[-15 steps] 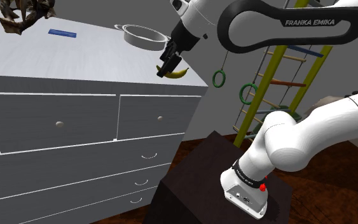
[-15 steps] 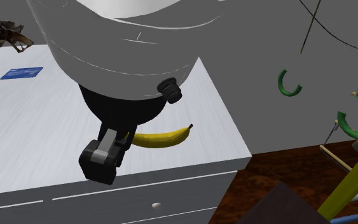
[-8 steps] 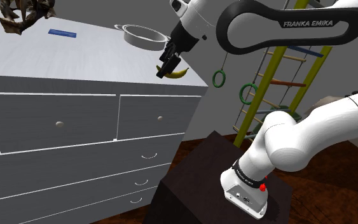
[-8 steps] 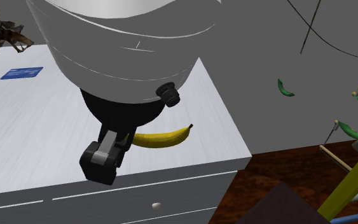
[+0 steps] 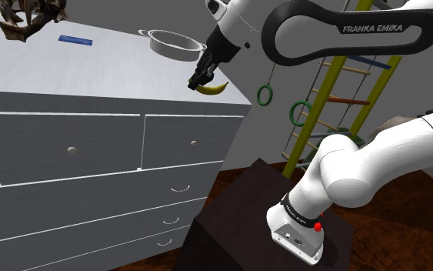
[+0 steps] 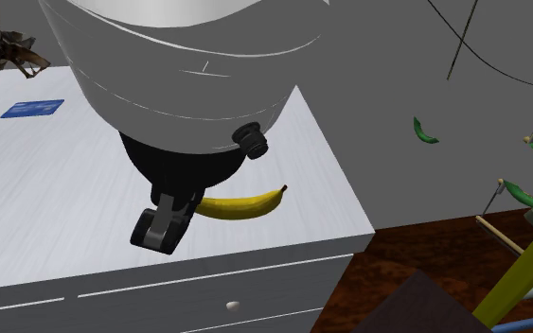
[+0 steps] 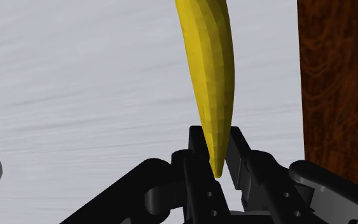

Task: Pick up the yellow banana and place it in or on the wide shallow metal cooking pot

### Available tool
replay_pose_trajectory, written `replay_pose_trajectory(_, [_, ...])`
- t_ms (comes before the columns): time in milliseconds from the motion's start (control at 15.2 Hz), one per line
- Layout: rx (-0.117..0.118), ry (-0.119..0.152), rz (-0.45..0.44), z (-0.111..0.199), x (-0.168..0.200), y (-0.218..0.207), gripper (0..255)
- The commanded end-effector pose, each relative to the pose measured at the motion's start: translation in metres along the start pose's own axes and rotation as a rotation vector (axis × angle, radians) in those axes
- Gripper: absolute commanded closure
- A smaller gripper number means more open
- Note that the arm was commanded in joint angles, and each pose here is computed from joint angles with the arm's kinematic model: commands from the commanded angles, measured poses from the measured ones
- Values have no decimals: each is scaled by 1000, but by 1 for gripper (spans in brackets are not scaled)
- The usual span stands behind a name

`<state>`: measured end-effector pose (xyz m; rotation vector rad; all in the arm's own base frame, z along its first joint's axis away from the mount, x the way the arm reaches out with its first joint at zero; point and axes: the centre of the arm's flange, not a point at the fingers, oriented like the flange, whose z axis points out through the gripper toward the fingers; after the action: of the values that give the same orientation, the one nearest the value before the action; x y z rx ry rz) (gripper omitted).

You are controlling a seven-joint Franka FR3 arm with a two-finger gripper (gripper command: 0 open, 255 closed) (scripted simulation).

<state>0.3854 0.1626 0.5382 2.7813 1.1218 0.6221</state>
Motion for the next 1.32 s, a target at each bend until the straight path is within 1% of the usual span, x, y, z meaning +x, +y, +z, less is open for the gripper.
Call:
replay_pose_trajectory(0, [0, 0, 0, 0, 0, 0, 255])
replay_pose_trajectory(66, [0, 0, 0, 0, 0, 0, 255])
replay_pose_trajectory(1254, [0, 0, 0, -87, 32, 21, 255])
